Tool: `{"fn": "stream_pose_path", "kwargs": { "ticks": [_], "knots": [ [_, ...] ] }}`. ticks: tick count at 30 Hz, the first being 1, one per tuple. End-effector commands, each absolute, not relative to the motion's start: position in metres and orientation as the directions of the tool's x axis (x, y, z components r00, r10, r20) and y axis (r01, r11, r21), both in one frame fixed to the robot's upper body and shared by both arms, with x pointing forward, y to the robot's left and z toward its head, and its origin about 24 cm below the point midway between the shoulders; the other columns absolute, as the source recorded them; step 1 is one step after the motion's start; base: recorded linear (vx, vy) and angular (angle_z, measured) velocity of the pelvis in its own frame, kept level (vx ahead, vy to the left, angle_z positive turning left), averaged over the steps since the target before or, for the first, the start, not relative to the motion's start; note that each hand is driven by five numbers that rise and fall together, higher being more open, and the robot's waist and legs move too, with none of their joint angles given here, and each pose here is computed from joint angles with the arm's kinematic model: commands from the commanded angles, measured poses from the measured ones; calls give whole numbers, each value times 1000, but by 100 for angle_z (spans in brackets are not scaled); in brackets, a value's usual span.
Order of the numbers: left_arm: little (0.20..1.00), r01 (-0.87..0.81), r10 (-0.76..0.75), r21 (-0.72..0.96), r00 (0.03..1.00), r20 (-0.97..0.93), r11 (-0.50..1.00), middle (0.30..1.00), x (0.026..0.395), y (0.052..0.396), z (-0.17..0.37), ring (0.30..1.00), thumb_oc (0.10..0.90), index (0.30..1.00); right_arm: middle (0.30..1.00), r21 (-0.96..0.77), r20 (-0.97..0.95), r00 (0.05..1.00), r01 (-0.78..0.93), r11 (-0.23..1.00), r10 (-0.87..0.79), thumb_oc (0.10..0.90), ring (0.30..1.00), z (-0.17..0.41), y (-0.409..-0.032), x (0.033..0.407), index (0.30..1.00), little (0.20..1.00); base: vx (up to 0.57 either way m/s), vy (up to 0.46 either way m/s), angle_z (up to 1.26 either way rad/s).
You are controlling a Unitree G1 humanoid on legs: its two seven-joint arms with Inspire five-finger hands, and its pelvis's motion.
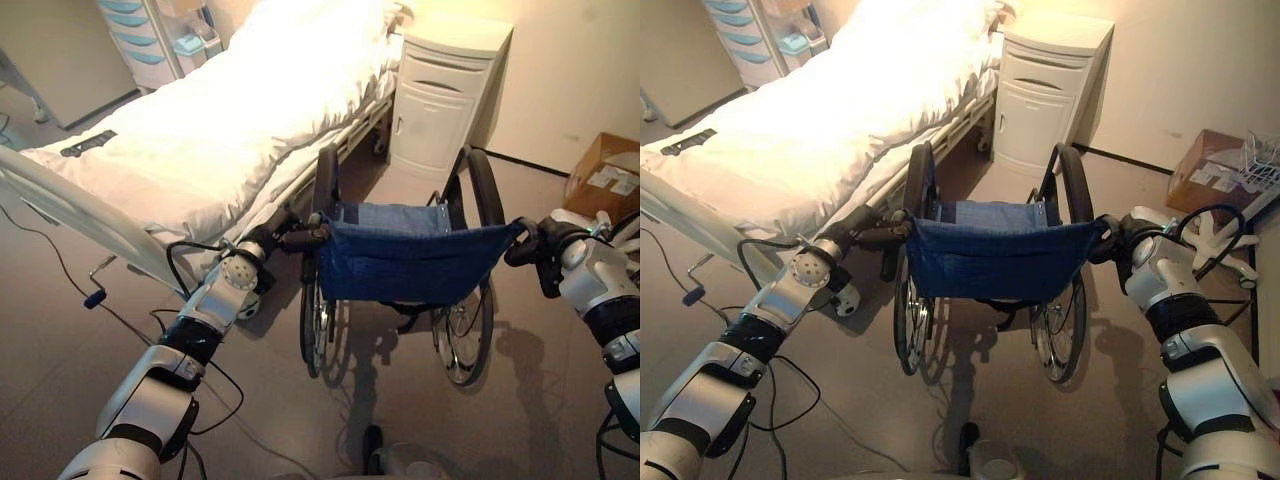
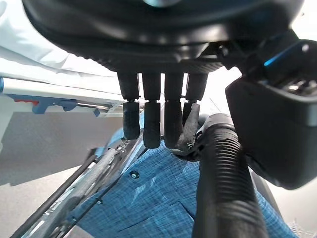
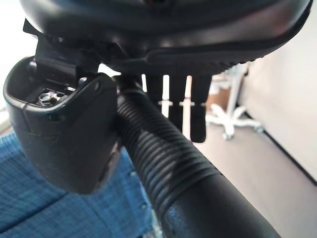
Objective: Push the wheelchair next to the bed
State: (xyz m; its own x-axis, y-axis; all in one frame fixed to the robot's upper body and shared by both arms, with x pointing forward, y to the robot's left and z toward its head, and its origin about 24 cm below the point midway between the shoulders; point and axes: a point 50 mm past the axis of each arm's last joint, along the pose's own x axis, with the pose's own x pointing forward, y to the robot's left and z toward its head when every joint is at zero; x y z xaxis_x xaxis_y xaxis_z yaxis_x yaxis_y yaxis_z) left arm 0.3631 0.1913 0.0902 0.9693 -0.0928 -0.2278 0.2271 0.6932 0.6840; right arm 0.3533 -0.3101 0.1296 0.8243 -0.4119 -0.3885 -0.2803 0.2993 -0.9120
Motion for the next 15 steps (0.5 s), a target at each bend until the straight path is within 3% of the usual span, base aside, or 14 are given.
{"fn": "stream_pose_path", "kwargs": {
  "ticks": [1,6,15],
  "knots": [
    [300,286,-19,716,934,-356,637,300,352,203,57,300,400,300,300,-897,-410,910,-389,209,-62,400,300,124,-232,371,300,300,304,63,-16],
    [300,253,26,729,937,-348,636,300,347,215,58,300,400,300,300,-881,-422,907,-403,248,-22,400,300,122,-216,375,300,300,462,242,-62],
    [300,164,150,742,930,-336,650,300,342,252,66,300,400,300,300,-883,-403,913,-406,235,61,400,300,113,-203,370,300,300,277,285,-81]
  ]
}}
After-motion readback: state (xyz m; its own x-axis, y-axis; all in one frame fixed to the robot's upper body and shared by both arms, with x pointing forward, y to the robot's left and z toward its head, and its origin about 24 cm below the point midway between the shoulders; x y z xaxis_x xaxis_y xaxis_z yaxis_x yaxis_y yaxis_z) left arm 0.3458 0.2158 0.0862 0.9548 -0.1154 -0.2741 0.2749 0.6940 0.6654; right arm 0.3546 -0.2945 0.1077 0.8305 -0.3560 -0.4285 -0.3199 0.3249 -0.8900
